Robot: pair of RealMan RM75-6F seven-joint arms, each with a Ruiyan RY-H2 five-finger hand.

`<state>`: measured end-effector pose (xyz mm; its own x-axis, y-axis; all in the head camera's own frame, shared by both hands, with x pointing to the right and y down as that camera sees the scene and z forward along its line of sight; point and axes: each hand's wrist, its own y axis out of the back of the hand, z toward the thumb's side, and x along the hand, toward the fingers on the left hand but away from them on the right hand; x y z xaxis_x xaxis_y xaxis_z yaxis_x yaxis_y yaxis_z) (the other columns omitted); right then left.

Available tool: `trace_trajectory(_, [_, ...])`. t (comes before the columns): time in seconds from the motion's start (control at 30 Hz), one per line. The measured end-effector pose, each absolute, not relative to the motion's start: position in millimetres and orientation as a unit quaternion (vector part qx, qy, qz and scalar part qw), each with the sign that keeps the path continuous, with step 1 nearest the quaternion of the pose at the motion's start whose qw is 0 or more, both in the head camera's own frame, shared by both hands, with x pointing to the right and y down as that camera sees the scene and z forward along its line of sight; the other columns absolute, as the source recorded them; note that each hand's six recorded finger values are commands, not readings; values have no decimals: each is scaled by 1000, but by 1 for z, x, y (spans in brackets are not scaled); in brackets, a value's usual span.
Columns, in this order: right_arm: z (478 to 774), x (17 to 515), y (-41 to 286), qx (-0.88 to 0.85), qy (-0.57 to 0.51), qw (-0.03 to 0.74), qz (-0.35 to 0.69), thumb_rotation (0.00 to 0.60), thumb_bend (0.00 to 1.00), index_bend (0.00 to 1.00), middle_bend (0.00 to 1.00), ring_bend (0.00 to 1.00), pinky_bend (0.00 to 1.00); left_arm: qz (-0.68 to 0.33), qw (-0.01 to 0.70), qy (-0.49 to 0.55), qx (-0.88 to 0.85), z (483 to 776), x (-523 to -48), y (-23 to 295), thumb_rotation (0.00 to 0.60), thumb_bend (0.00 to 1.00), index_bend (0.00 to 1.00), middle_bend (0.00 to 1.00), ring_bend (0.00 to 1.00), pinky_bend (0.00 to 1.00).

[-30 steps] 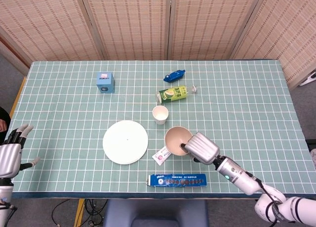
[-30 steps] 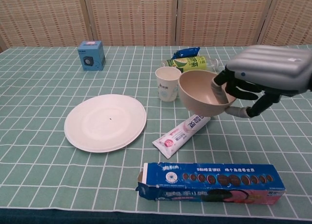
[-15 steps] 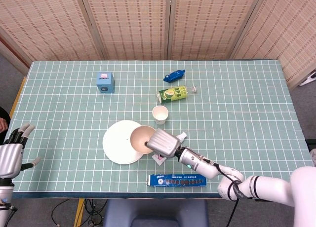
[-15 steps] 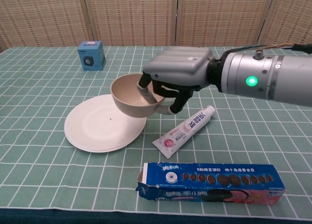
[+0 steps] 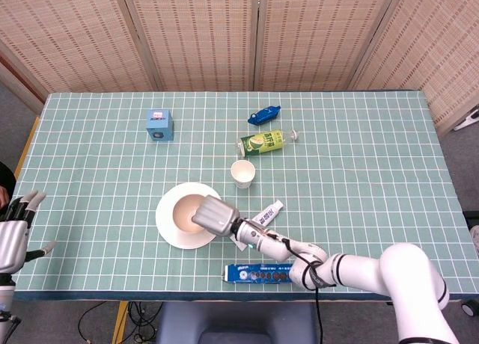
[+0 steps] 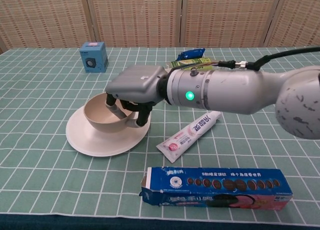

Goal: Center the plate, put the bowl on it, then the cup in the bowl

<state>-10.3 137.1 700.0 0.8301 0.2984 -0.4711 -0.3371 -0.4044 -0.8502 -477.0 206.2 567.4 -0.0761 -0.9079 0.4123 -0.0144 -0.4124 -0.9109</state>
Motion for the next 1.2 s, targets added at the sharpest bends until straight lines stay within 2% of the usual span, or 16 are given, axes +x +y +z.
trace_trajectory(0.1, [707, -20, 137, -781, 21, 551, 294, 600, 384, 611, 832, 788, 877, -615, 362, 402, -573, 567, -479, 207, 600, 119, 113, 106, 126, 386])
trace_trajectory(0.2, [711, -27, 137, -776, 27, 556, 297, 600, 338, 585, 818, 788, 877, -616, 362, 402, -573, 568, -480, 209, 600, 119, 113, 106, 126, 386])
trace_trajectory(0.5, [714, -21, 134, -767, 23, 558, 315, 600, 168, 260, 750, 744, 877, -616, 361, 403, -572, 568, -482, 210, 600, 119, 110, 106, 126, 386])
trace_trajectory(0.6, [710, -17, 133, -767, 15, 557, 316, 600, 137, 205, 682, 679, 874, -615, 362, 404, -572, 567, -482, 209, 600, 119, 109, 106, 126, 386])
trace_trajectory(0.67, [705, -13, 131, -768, 7, 555, 318, 600, 127, 169, 601, 606, 824, -615, 362, 405, -572, 567, -481, 209, 600, 119, 109, 106, 126, 386])
trace_trajectory(0.83, [691, -3, 122, -771, -18, 549, 322, 600, 125, 140, 477, 495, 705, -615, 363, 406, -571, 566, -480, 209, 600, 119, 109, 106, 126, 386])
trace_trajectory(1.1, [655, 26, 94, -776, -76, 534, 327, 600, 125, 140, 384, 402, 641, -614, 362, 408, -570, 565, -481, 208, 600, 119, 109, 106, 126, 386])
trace_trajectory(1.2, [647, 42, 79, -777, -98, 522, 339, 600, 125, 140, 316, 320, 546, -613, 362, 407, -572, 566, -480, 209, 600, 119, 110, 106, 126, 386])
